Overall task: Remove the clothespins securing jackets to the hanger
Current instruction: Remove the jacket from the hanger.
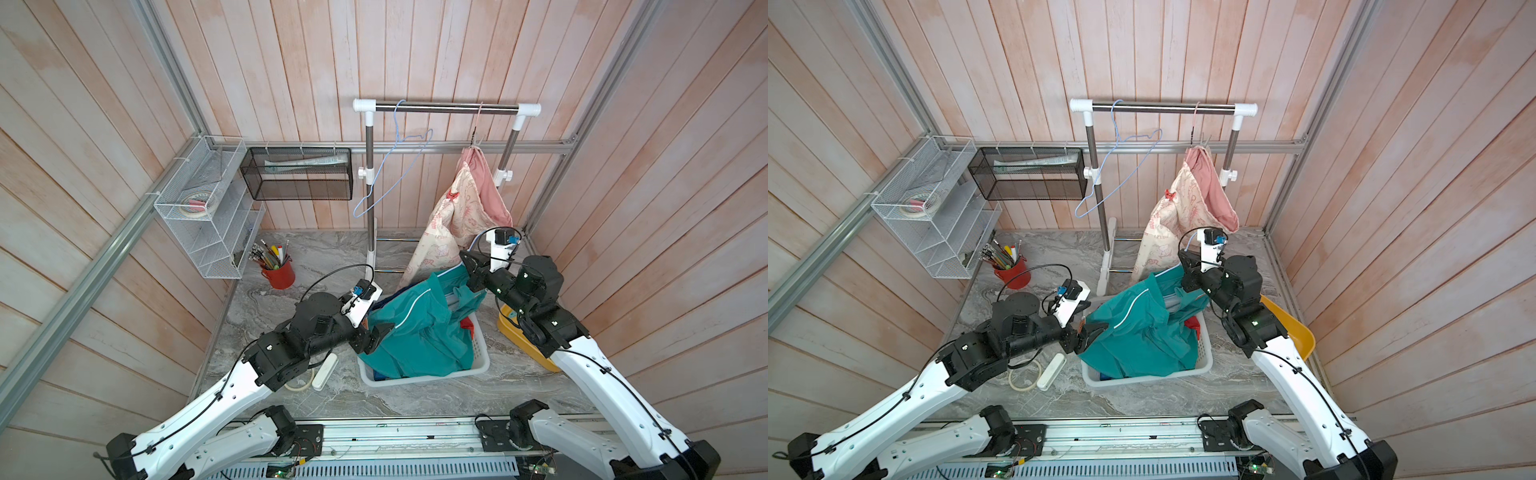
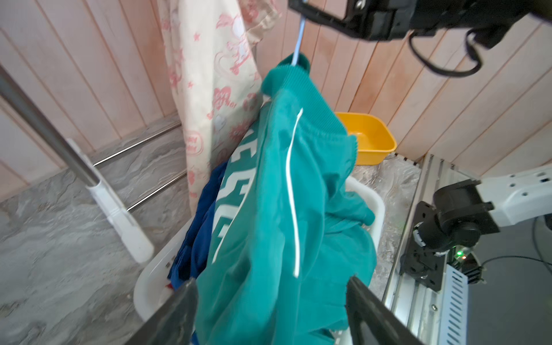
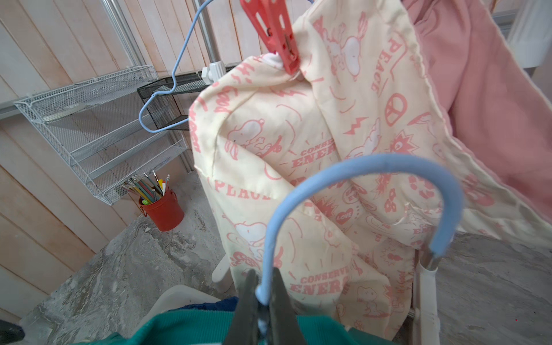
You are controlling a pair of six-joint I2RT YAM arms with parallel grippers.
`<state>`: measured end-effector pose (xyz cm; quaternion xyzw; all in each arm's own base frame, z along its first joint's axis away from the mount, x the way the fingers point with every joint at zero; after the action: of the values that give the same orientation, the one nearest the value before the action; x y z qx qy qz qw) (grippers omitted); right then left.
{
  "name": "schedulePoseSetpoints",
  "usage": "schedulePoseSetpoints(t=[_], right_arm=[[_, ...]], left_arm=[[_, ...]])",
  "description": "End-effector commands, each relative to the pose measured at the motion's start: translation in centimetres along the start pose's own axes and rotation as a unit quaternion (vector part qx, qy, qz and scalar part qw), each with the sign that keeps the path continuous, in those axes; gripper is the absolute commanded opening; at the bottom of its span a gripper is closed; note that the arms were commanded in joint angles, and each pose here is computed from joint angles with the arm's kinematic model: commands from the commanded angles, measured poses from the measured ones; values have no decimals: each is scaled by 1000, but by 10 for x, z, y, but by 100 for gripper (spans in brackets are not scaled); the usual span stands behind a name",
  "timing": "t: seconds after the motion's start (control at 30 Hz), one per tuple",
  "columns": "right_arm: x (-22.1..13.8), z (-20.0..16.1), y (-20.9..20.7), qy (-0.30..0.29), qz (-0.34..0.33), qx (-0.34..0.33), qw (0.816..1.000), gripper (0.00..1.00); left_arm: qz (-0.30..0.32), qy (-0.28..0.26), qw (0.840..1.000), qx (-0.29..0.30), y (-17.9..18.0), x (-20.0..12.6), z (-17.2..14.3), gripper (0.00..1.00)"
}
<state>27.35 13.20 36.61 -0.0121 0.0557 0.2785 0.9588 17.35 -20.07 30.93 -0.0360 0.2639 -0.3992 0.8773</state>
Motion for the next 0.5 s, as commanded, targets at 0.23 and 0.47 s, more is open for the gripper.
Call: schedulePoseSetpoints(t=[0.23, 0.47], right_arm=[[-5, 16, -6, -30, 5, 5, 1000, 0], [3, 2, -7, -16, 6, 19, 1000, 0]], left_arm=[[36, 64, 997, -21, 16, 21, -27, 42], [27, 43, 998, -26, 13, 17, -19, 0]])
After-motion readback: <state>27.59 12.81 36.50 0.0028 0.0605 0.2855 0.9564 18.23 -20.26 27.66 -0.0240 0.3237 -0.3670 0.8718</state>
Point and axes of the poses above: each gripper's point midway between its finger pads, its own x axis out along the fingers, its own y axis along the line the jaws close on, z = x × y, the point moved 6 cm from there along -x, back along the fingers, and after that the axes turned 13 degrees about -x, right-handed, at the moved point
